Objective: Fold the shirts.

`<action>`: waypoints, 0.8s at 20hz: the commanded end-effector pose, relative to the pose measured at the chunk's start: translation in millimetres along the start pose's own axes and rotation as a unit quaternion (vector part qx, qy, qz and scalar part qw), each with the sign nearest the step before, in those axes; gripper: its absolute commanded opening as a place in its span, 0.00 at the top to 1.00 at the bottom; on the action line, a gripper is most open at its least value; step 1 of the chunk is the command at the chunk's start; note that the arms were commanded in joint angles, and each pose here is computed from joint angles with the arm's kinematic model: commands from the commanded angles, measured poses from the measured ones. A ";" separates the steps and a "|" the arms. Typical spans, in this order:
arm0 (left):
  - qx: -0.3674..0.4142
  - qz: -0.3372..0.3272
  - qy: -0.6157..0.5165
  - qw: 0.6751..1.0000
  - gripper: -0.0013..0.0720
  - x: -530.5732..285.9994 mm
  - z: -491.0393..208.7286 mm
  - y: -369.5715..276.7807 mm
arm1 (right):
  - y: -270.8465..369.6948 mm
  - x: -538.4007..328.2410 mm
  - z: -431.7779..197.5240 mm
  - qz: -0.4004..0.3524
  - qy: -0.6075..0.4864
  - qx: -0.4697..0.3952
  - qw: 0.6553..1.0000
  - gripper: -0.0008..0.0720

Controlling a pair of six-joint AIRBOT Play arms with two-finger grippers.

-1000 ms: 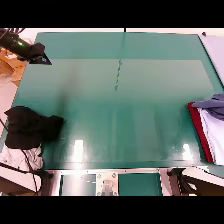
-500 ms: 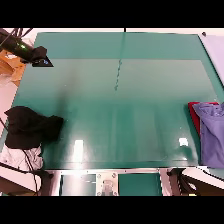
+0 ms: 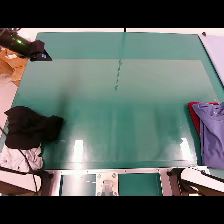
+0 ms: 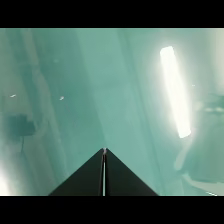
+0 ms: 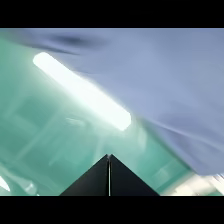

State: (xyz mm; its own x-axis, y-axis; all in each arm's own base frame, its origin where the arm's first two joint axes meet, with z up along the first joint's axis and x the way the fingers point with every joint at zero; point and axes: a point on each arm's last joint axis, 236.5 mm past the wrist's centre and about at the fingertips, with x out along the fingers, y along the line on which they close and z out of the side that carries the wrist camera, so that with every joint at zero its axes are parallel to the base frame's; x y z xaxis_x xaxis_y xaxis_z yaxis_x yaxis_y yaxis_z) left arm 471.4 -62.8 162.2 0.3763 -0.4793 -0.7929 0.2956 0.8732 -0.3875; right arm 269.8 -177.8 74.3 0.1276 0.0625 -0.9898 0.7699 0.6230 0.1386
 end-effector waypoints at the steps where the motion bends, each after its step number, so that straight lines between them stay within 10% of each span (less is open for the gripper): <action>1: -0.008 -0.007 -0.002 1.000 0.96 -14.8 -16.0 -25.0 | 113.6 -2.5 -19.9 0.070 -0.053 -0.150 0.985 0.97; 8: -0.058 0.002 0.091 0.994 0.96 31.9 -185.7 -71.1 | 165.8 85.7 -199.6 0.077 0.022 -0.380 0.921 0.97; 16: -0.085 0.013 0.126 0.988 0.95 41.3 -237.3 -65.6 | 184.8 94.8 -244.1 0.091 0.025 -0.450 0.888 0.97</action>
State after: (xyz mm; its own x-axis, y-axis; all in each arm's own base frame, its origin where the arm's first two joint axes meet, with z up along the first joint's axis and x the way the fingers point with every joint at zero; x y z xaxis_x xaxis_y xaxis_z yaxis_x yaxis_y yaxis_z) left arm 266.5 -120.1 51.4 0.1482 -0.4469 -0.8822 0.1436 0.8923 -0.4279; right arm 276.3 120.7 0.8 0.1524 0.2368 -0.9595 -0.0332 0.9715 0.2345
